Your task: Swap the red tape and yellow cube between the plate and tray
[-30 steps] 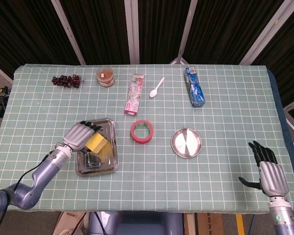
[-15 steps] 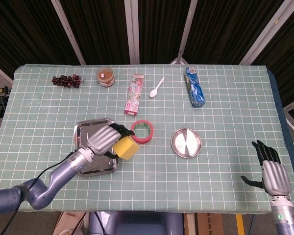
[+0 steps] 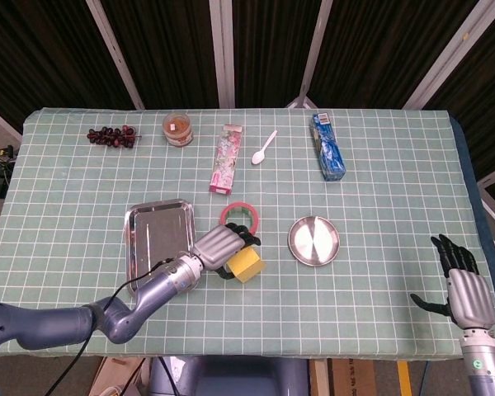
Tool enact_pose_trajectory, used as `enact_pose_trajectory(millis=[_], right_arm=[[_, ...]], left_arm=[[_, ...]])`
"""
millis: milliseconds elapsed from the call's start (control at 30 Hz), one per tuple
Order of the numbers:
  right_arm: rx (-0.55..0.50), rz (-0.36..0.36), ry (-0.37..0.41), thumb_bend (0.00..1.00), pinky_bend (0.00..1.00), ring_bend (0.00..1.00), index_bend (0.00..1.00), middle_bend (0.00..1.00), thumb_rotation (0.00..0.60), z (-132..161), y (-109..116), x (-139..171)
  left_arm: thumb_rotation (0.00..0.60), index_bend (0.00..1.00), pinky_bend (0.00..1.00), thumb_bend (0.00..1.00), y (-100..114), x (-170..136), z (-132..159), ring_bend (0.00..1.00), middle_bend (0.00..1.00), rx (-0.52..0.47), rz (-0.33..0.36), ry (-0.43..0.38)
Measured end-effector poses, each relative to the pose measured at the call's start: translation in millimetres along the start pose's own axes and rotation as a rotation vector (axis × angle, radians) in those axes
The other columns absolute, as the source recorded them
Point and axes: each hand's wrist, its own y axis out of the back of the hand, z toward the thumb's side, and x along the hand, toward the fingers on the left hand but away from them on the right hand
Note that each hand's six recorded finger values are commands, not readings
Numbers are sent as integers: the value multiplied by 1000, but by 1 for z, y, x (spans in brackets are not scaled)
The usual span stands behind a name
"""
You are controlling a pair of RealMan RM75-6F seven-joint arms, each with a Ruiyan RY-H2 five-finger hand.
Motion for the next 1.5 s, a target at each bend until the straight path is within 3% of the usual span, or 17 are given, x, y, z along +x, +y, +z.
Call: enact_pose_trajectory(millis=[200, 333, 400, 533, 733, 933, 1133, 1500], right_arm=[[-14, 3, 0, 161, 11, 50, 45, 0, 600, -1, 1, 0], [-10, -1, -1, 161, 11, 50, 45, 0, 600, -1, 2, 0], [-9, -3, -1, 162, 11, 49, 46, 0, 600, -1, 2, 0], [-9, 0, -4, 161, 11, 50, 45, 0, 600, -1, 1, 1], [-3, 12, -13, 161, 11, 50, 45, 0, 600, -3, -1, -1], [9, 11, -34, 162, 11, 50, 46, 0, 600, -6, -3, -3], [42, 24, -62, 162, 11, 50, 45, 0, 600, -11, -6, -5], [57, 31, -97, 162, 10, 50, 45, 0, 600, -16, -6, -5]], left_arm=[[600, 200, 5, 31, -11, 5, 12, 0, 53, -12, -79, -27], [600, 196, 0, 14, -3, 2, 22, 0, 40, -46, -88, -51], [600, 196, 0, 14, 5, -1, 27, 0, 37, -60, -72, -63], [600, 195, 0, 11, 35, -9, 26, 0, 15, -74, 24, -65], [600, 164, 0, 0, 62, -14, -5, 0, 2, -21, 102, 12], [600, 142, 0, 0, 74, -4, -37, 0, 0, 53, 128, 97], [600, 141, 0, 0, 71, 12, -56, 0, 0, 98, 113, 139], [600, 117, 0, 0, 43, 36, -75, 0, 0, 53, 35, 168]])
